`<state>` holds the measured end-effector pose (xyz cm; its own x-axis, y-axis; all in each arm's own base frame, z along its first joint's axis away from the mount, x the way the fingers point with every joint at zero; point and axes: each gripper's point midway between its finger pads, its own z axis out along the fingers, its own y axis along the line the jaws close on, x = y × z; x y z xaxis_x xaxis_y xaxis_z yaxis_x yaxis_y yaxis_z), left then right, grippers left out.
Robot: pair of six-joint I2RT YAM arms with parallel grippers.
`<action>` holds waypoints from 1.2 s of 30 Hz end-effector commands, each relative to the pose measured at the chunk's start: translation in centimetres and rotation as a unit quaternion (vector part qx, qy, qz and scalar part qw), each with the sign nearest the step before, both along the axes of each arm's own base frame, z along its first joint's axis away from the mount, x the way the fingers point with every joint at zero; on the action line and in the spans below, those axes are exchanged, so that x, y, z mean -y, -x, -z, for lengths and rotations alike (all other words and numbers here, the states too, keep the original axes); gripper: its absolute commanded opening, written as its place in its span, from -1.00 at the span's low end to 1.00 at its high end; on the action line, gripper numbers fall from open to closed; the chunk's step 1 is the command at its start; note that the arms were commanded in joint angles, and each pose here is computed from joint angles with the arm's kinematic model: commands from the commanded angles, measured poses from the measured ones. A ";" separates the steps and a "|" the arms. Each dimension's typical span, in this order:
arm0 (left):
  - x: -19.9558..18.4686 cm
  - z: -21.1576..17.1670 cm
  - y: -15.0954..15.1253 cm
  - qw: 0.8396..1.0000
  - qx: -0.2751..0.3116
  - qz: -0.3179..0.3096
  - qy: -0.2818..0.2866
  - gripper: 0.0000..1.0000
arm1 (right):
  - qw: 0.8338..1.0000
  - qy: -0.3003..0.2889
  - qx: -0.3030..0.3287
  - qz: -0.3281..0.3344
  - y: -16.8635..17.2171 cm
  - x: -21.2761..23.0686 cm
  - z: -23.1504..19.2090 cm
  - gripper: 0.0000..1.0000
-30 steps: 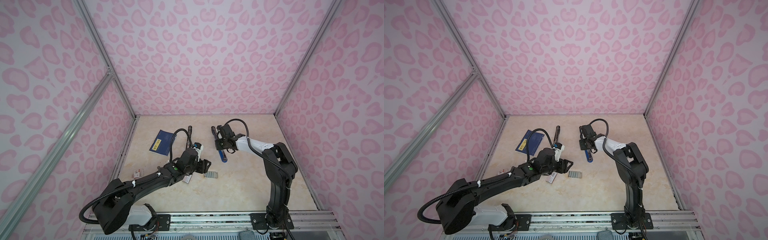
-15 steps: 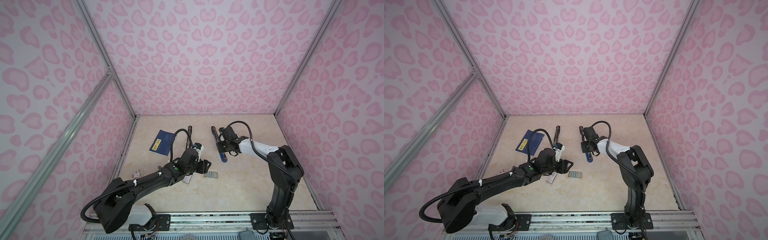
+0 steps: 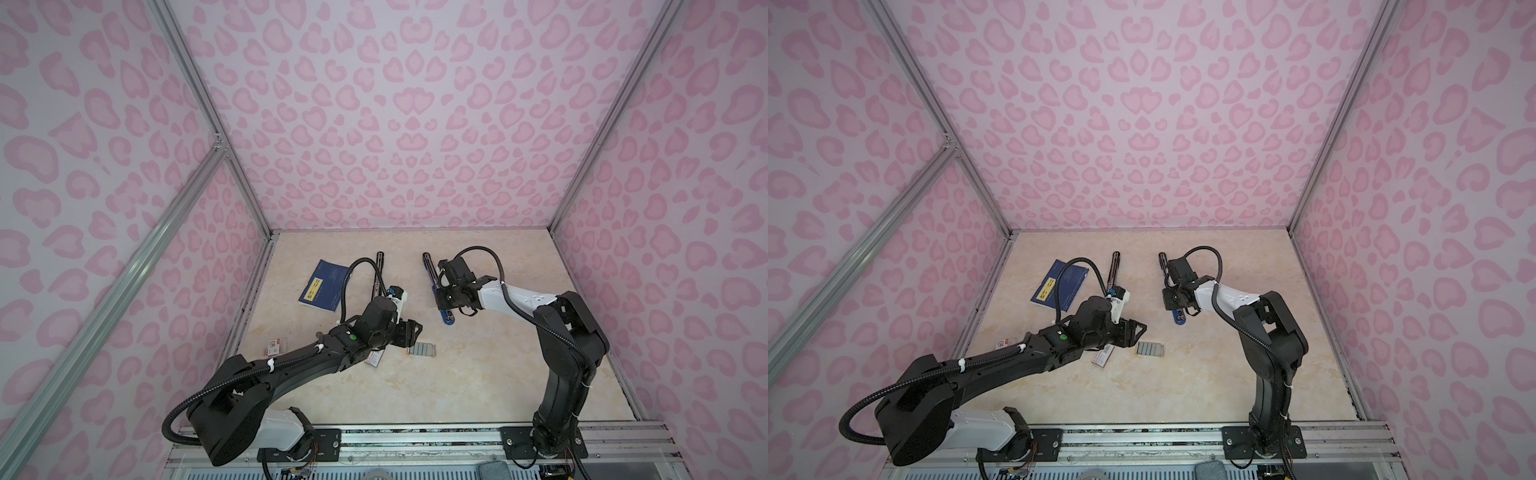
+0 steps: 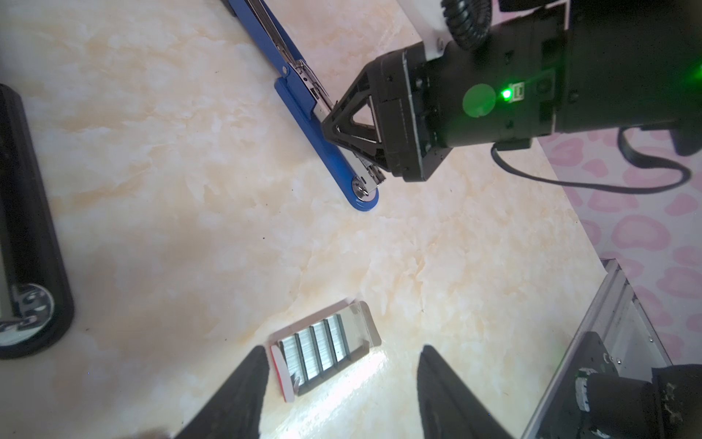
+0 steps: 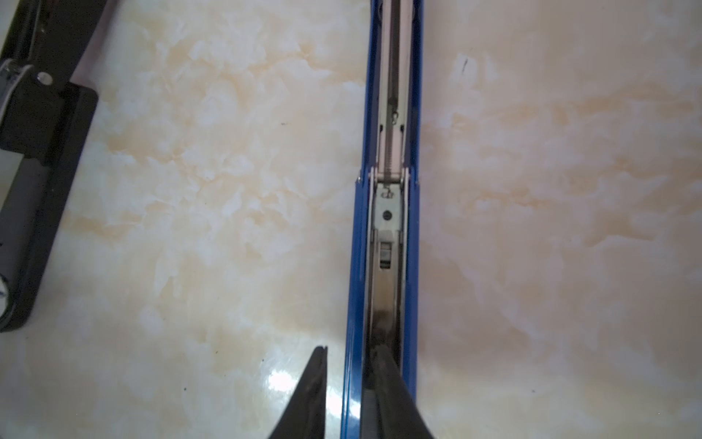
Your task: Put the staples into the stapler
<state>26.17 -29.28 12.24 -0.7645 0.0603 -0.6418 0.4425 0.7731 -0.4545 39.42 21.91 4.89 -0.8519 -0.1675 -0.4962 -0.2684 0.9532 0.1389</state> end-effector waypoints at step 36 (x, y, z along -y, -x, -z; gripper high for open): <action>0.4 -0.3 -0.1 1.000 0.002 0.002 0.014 0.29 | 1.000 0.004 -0.022 0.004 6.1 2.3 -2.1 -0.69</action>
<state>26.04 -29.32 12.13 -0.7686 0.0599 -0.6370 0.4419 0.7697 -0.4607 33.53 19.60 7.61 -0.8636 -0.1635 -0.4769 -0.2581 0.9559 0.1398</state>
